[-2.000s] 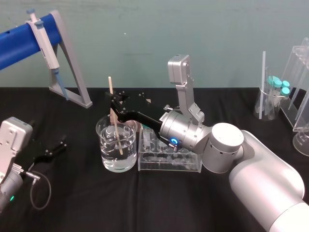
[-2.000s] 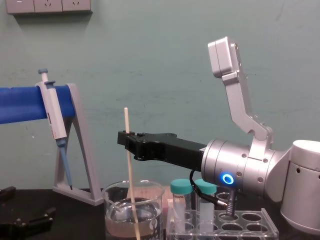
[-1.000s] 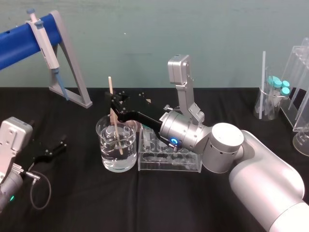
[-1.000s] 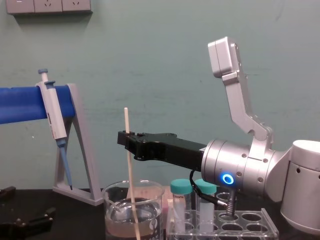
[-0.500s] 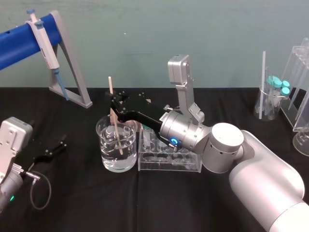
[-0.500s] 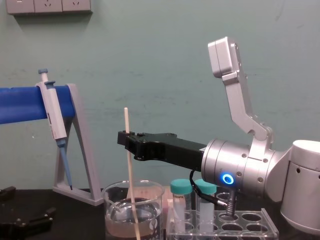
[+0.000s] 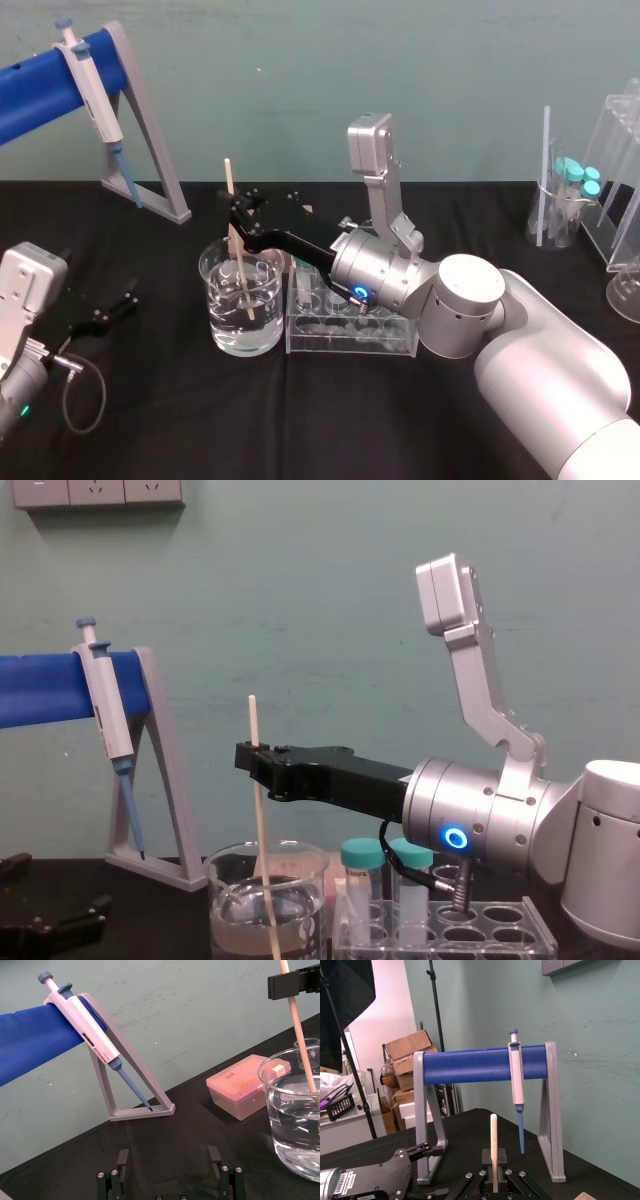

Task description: Hold the thermometer with one hand and immerse one end into the beaker, then reinsert it into the test tube rack.

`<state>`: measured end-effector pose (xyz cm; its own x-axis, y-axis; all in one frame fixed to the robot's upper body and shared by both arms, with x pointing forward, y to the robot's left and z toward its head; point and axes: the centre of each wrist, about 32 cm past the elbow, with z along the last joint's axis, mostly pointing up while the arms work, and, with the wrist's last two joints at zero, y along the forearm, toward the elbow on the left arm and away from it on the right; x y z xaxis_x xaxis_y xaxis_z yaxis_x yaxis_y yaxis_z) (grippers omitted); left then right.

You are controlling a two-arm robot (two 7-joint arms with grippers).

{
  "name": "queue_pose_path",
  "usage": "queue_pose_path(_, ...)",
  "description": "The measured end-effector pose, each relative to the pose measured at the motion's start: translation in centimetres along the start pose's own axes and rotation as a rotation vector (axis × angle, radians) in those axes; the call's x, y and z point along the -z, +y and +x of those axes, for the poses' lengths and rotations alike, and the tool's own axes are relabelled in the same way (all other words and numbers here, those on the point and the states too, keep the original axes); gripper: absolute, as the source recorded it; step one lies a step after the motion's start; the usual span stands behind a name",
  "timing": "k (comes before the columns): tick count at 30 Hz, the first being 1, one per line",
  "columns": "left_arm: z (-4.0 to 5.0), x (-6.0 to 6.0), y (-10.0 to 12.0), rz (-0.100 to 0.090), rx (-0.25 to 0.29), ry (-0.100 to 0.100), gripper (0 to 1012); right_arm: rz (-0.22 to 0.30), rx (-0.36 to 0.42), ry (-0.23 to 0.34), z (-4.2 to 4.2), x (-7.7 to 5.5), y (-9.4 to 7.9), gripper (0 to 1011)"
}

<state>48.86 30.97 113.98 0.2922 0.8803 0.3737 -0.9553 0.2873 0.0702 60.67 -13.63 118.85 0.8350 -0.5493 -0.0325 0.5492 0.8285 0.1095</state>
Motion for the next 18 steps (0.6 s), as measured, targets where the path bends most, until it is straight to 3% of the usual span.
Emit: queue_pose_path(18, 0.00, 0.00, 0.00, 0.000, 0.000, 0.000, 1004, 0.000, 0.000, 0.000, 0.00, 0.00, 0.00, 48)
